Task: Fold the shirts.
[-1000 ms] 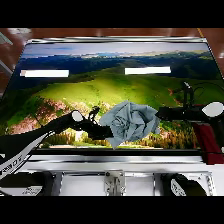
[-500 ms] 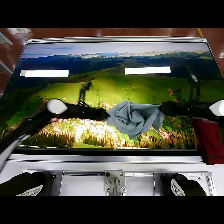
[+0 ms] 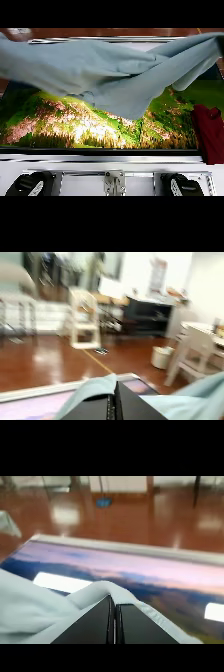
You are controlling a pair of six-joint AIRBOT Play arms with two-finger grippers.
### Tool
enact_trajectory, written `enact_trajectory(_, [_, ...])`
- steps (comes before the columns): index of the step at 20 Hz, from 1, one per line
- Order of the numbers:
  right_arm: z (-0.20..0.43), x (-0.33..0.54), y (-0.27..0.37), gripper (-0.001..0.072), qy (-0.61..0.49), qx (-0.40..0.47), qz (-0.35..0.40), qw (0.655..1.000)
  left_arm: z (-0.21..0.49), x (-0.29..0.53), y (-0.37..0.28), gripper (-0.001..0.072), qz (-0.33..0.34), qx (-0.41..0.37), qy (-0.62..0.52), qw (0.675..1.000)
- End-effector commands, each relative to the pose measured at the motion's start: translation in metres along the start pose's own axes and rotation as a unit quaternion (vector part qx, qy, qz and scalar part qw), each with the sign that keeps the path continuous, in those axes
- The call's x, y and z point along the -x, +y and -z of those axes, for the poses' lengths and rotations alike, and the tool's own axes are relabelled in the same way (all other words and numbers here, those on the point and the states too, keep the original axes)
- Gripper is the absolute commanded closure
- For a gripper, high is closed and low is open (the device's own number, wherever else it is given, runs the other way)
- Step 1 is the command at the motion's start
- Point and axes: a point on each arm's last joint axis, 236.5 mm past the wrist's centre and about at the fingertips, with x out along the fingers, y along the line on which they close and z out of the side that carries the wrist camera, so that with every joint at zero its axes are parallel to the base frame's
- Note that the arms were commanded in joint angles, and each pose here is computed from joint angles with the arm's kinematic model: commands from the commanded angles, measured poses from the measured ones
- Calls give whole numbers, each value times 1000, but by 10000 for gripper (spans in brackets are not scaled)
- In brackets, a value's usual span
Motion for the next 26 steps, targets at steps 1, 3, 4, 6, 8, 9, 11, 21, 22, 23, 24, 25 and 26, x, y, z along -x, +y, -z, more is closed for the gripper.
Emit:
enact_trajectory(1, [-10,37,-1,654,4,48,47,998,9,52,41,675,-136,-34,46,989])
enact_trajectory(3, [36,37,-12,654,102,18,63,993,47,63,75,675,-202,-42,129,970])
enact_trajectory(4, [66,38,-9,654,167,2,51,985,60,66,89,675,-225,-47,155,961])
enact_trajectory(6, [132,38,-6,654,297,-50,24,953,80,63,110,675,-252,-55,183,949])
enact_trajectory(8, [187,35,-9,654,385,-91,10,918,109,51,129,675,-264,-51,225,937])
enact_trajectory(9, [217,32,-13,655,418,-113,8,901,129,44,140,675,-268,-45,252,929])
enact_trajectory(11, [274,17,-26,655,457,-155,15,876,169,23,160,675,-271,-33,299,914])
enact_trajectory(21, [410,-135,-117,654,325,-387,117,855,417,-134,220,675,-216,233,422,849])
enact_trajectory(22, [424,-139,-118,654,334,-398,119,846,447,-136,219,674,-214,267,442,829])
enact_trajectory(23, [441,-139,-117,654,351,-402,118,837,476,-137,217,674,-212,303,459,808])
enact_trajectory(24, [458,-137,-115,654,374,-404,114,827,497,-137,214,674,-211,332,471,789])
enact_trajectory(25, [472,-134,-111,654,393,-401,107,821,514,-137,211,671,-210,357,480,774])
enact_trajectory(26, [480,-132,-108,654,407,-394,98,818,522,-138,209,622,-208,371,484,765])
